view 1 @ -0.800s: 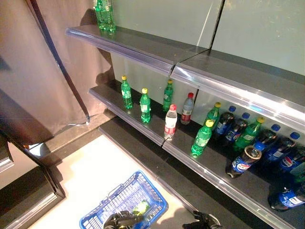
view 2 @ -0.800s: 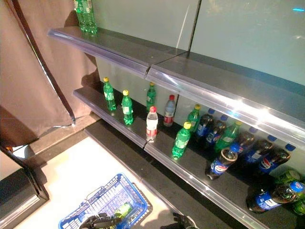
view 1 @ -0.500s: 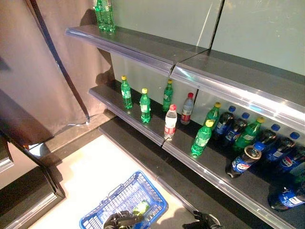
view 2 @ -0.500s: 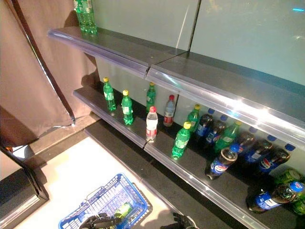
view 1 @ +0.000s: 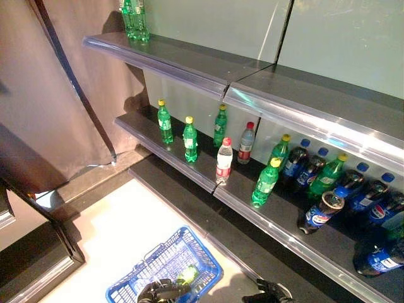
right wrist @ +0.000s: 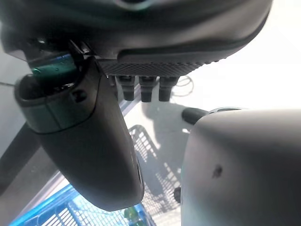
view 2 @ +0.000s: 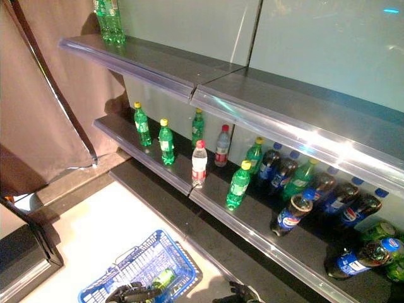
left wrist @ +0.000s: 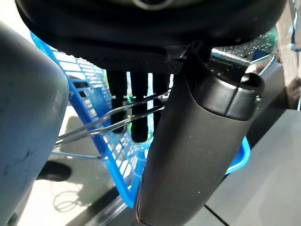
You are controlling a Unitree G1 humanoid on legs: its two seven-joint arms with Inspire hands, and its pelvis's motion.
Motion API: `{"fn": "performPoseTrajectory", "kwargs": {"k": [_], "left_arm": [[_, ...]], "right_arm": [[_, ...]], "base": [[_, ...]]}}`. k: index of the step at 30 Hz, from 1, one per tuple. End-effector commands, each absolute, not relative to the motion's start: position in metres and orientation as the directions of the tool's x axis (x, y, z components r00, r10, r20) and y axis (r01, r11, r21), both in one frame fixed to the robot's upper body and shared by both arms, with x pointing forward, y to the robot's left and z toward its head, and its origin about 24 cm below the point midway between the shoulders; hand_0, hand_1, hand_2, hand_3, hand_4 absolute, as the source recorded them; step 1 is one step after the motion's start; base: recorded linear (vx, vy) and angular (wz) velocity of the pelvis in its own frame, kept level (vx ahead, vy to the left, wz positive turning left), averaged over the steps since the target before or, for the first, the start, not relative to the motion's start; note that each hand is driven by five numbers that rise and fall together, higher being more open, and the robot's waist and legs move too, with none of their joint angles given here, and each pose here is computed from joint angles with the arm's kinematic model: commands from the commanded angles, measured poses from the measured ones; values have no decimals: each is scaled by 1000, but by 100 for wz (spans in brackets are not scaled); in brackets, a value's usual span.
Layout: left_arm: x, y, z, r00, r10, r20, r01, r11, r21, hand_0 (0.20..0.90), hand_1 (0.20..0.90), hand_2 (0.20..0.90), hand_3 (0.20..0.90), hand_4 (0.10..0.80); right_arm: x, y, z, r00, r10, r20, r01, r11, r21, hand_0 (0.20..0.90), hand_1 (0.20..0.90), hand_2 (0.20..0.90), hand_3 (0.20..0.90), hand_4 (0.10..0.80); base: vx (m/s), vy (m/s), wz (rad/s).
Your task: Pick up the drink and place into the basket.
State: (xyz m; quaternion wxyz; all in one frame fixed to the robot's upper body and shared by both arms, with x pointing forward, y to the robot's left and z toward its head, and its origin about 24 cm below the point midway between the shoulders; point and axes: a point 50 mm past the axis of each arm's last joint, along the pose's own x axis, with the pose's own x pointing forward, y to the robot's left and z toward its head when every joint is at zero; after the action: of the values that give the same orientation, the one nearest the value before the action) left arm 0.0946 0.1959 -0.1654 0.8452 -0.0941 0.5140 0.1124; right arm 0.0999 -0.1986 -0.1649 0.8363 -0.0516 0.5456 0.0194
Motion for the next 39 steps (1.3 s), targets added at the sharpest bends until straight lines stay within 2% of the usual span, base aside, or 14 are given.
{"fn": "performPoseTrajectory", "kwargs": {"k": [1, 5, 7, 9, 14, 18, 22, 29, 32, 34, 39], "left_arm": [[110, 202, -160, 508, 104, -855, -158, 987, 26, 300, 300, 300, 200, 100], [113, 202, -159, 514, 106, -851, -151, 988, 32, 300, 300, 300, 200, 100], [113, 203, -159, 514, 110, -850, -151, 988, 37, 300, 300, 300, 200, 100], [114, 205, -158, 518, 113, -848, -149, 988, 40, 300, 300, 300, 200, 100], [114, 212, -155, 532, 119, -839, -128, 990, 59, 300, 300, 300, 200, 100], [108, 217, -154, 535, 129, -835, -128, 989, 71, 300, 300, 300, 200, 100], [104, 219, -154, 532, 134, -836, -131, 989, 76, 300, 300, 300, 200, 100], [97, 221, -155, 524, 144, -840, -154, 985, 73, 300, 300, 300, 200, 100], [91, 220, -157, 519, 149, -842, -166, 984, 72, 300, 300, 300, 200, 100], [87, 220, -158, 511, 152, -846, -182, 981, 66, 300, 300, 300, 200, 100], [83, 216, -159, 507, 154, -848, -199, 978, 58, 300, 300, 300, 200, 100]], "right_arm": [[89, -205, -167, 368, -39, -929, -165, 981, -106, 900, 900, 900, 900, 800], [101, -204, -163, 450, -51, -891, -210, 964, -162, 900, 900, 900, 900, 800], [117, -198, -155, 555, -4, -832, -264, 947, -181, 900, 900, 900, 900, 800], [130, -193, -149, 604, 41, -796, -295, 939, -176, 900, 900, 900, 900, 800], [184, -166, -104, 760, 249, -600, -397, 909, -126, 900, 900, 900, 900, 800], [215, -152, -42, 854, 413, -316, -469, 875, -125, 900, 900, 900, 900, 800], [232, -145, 10, 865, 493, -90, -501, 847, -176, 900, 900, 900, 900, 800], [243, -155, 95, 803, 555, 217, -502, 826, -255, 900, 900, 900, 900, 800], [242, -167, 136, 772, 480, 417, -408, 877, -254, 900, 900, 900, 900, 800], [239, -182, 160, 743, 359, 565, -293, 933, -207, 900, 900, 900, 900, 800], [232, -199, 172, 716, 169, 678, -81, 984, -160, 900, 900, 900, 900, 800]], "base": [[0, 0, 0], [0, 0, 0], [0, 0, 0], [-17, -19, -1], [-44, -55, -3], [-37, -47, 0], [-8, -8, 0], [0, 0, 0], [0, 0, 0], [16, 22, -7], [11, 18, -14]]}}
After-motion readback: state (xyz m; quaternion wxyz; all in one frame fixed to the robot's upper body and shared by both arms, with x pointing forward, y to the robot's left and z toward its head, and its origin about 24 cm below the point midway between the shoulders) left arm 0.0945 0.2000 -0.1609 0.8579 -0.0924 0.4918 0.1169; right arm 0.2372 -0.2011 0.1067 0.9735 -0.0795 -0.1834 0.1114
